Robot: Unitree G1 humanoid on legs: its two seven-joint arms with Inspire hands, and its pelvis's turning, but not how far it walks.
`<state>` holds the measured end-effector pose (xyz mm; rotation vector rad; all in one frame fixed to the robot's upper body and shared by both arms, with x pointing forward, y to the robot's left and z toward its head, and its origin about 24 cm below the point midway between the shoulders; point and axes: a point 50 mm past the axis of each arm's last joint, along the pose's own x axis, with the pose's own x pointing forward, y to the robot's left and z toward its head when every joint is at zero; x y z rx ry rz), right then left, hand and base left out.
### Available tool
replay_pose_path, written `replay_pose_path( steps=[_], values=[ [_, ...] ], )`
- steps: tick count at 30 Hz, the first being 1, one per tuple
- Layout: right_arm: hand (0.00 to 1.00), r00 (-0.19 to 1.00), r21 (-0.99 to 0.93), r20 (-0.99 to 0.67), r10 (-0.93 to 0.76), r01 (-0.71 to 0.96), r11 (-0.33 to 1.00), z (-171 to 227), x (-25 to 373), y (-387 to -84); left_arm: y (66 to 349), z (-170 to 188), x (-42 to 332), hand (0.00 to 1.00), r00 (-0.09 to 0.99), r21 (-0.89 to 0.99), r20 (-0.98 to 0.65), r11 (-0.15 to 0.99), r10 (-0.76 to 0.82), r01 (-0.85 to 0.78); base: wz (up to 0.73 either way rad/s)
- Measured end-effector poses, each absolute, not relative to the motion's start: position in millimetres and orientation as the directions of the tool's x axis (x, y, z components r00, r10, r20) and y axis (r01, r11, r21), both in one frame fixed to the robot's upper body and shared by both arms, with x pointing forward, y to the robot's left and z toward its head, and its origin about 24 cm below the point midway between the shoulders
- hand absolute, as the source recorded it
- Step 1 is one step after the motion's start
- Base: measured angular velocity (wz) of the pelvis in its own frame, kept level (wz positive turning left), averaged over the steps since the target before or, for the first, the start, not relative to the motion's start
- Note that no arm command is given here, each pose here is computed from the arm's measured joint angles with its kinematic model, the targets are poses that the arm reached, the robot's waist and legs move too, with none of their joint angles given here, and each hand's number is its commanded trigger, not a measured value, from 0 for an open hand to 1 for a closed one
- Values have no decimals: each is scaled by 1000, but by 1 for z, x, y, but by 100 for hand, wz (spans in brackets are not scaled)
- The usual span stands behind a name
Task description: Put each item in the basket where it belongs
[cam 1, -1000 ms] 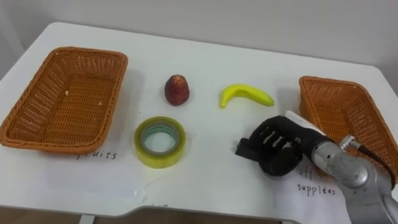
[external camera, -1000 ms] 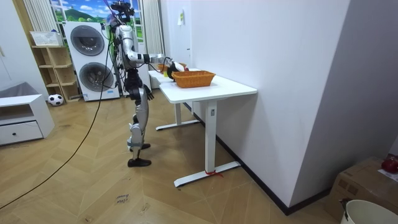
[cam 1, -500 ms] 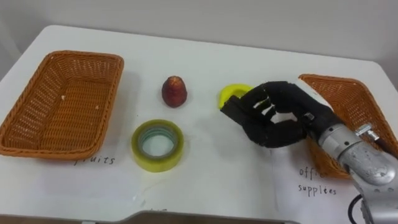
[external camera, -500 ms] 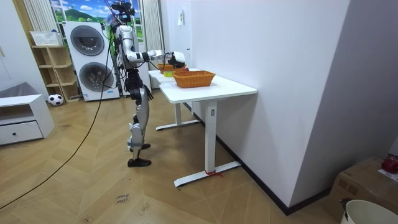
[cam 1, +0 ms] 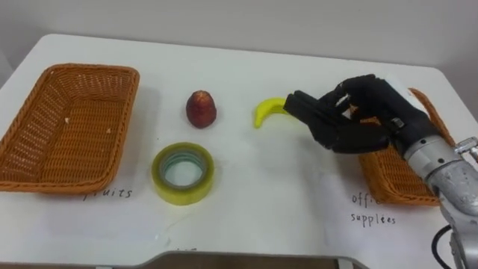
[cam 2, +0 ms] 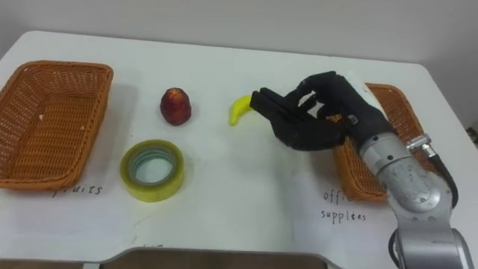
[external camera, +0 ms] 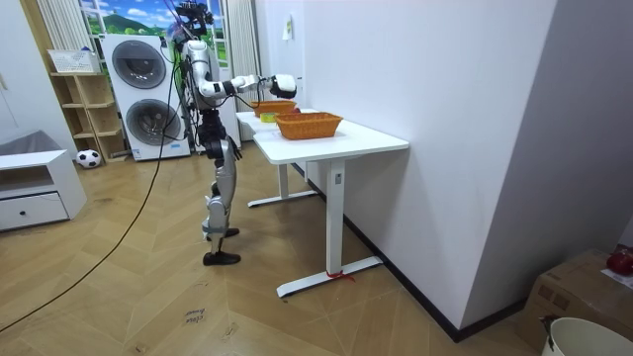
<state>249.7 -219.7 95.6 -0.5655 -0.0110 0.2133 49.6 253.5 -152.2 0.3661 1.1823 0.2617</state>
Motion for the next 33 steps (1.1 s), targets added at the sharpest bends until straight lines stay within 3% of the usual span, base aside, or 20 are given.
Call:
replay_pose_path(
  steps=[18, 33],
  values=[
    [100, 999, -526, 43, -8, 30, 850, 108, 246, -258, 264, -152, 38, 0, 312, 447, -841, 892, 443, -62, 0],
    [100, 988, -458, 19, -154, 146, 877, 88, 243, -281, 268, -151, 31, 0, 295, 453, -838, 886, 460, -95, -2]
  ],
)
